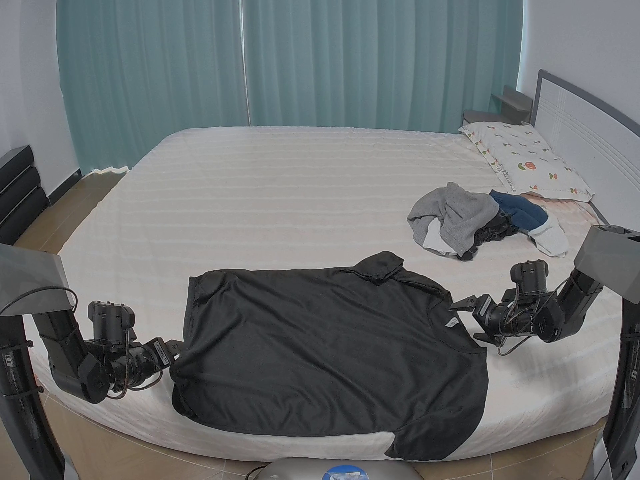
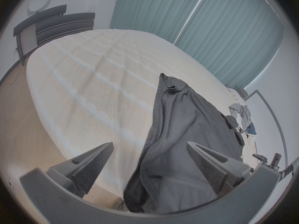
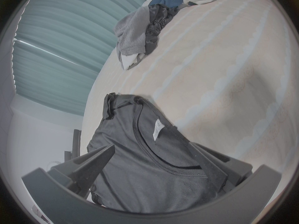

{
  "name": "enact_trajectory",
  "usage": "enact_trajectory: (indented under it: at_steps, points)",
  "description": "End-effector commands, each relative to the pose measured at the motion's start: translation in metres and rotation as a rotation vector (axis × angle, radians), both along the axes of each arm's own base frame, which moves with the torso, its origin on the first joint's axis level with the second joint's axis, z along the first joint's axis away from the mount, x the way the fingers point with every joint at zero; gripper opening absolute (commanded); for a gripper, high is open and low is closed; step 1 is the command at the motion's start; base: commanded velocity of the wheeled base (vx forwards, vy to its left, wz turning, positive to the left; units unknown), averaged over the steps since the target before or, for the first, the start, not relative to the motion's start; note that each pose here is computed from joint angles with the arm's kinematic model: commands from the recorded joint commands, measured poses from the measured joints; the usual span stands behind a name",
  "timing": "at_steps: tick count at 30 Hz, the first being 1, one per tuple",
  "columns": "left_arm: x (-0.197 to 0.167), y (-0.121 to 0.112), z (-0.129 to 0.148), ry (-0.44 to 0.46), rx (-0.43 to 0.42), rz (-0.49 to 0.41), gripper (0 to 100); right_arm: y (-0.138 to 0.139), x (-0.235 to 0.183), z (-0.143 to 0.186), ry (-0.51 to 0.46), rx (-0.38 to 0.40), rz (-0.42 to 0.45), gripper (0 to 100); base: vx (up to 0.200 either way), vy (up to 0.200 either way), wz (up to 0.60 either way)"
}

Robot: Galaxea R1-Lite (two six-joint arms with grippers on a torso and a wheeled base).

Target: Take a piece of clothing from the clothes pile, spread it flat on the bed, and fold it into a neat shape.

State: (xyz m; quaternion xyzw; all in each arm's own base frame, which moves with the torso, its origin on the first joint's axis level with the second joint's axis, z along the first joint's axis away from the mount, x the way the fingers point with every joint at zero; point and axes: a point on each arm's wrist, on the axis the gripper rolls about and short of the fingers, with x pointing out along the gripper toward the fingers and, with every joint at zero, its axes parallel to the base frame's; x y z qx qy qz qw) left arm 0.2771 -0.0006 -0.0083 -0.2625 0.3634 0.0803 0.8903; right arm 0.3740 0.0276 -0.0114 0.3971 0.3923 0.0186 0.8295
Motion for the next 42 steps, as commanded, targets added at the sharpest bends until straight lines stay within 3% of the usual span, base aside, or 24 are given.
enact_trajectory:
  at_steps: [1, 6, 12, 26, 32, 42]
  points:
    - [0.002, 0.003, -0.001, -0.002, 0.0, 0.009, 100, -0.003, 0.001, 0.008, -0.022, 0.004, -0.012, 100, 0.0, 0.2, 0.0]
    - [0.004, 0.002, 0.001, -0.011, -0.016, 0.016, 100, -0.003, 0.003, 0.008, -0.024, 0.014, -0.021, 100, 0.0, 0.04, 0.0]
    - [0.013, -0.005, 0.008, -0.047, -0.132, 0.094, 100, -0.003, 0.006, 0.007, -0.026, 0.015, -0.022, 100, 0.0, 0.0, 0.0]
    - [0.008, -0.031, 0.007, -0.027, -0.177, 0.046, 100, -0.001, 0.006, 0.006, -0.021, 0.016, -0.014, 100, 0.0, 0.0, 0.0]
    - [0.009, -0.034, 0.007, -0.028, -0.185, 0.042, 100, 0.0, 0.006, 0.005, -0.02, 0.015, -0.014, 100, 0.0, -0.167, 0.0]
    - [0.029, -0.036, 0.015, -0.09, -0.195, 0.05, 100, 0.0, 0.006, 0.006, -0.018, 0.027, -0.022, 100, 0.0, 0.0, 0.0]
